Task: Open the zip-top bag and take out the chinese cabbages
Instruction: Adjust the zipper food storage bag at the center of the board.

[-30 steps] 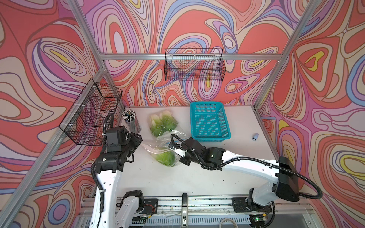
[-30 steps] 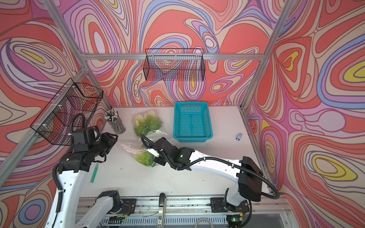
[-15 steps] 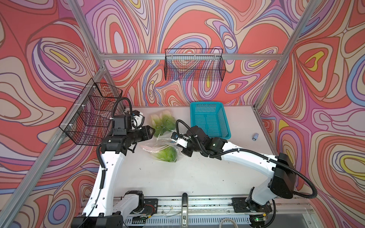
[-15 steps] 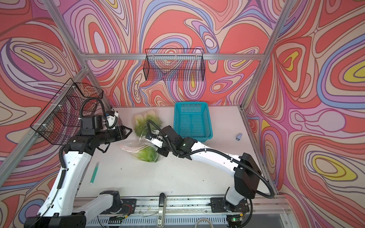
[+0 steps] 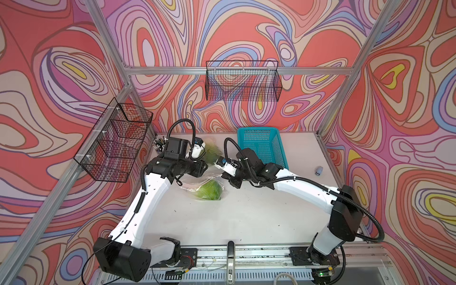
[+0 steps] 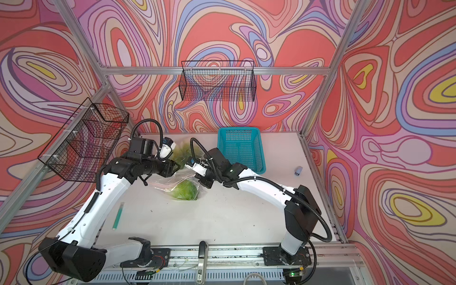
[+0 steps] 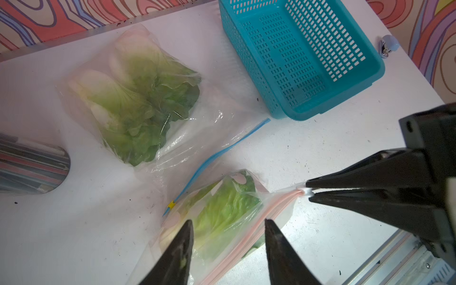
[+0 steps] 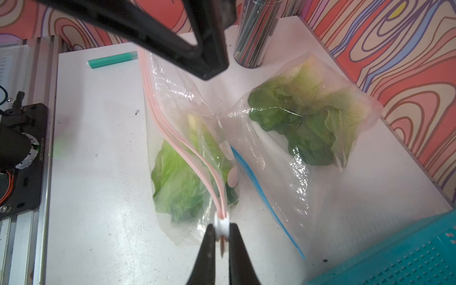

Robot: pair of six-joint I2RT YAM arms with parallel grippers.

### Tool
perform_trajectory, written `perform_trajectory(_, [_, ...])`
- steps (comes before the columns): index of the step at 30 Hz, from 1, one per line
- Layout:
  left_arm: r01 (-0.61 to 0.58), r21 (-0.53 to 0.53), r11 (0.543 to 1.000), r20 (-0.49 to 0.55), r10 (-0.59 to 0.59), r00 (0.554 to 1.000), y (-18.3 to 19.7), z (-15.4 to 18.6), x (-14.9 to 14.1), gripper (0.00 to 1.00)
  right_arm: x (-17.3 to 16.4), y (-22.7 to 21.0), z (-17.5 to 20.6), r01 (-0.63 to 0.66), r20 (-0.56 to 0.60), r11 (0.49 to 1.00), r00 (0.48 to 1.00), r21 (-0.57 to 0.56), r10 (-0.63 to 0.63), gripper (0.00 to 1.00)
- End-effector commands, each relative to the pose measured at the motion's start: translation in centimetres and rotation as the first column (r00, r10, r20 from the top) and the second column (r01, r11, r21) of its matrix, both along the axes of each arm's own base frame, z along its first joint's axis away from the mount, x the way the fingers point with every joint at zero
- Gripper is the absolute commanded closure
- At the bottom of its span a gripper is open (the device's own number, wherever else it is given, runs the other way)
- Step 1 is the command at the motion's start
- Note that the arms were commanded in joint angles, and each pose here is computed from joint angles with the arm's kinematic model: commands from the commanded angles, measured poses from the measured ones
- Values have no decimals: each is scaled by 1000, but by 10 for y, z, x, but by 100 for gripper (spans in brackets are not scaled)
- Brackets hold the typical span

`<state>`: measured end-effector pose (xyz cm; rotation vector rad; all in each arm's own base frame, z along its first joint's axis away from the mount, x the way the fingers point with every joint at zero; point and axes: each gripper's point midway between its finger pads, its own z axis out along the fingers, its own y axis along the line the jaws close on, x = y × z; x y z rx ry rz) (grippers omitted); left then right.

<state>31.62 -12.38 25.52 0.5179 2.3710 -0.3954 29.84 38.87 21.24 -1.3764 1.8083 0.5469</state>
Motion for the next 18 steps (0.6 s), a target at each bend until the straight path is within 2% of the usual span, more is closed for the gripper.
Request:
perform_trajectory(1, [66,39,997,37,-68,997,-5,3,3,51,5,3,1,-21,-22,1000,1000,14,21,100])
perform_trajectory(18, [131,155,979,-12,-131,991,-1,-27,10,47,35,-11,-1,13,-63,999,998,35,-11,100])
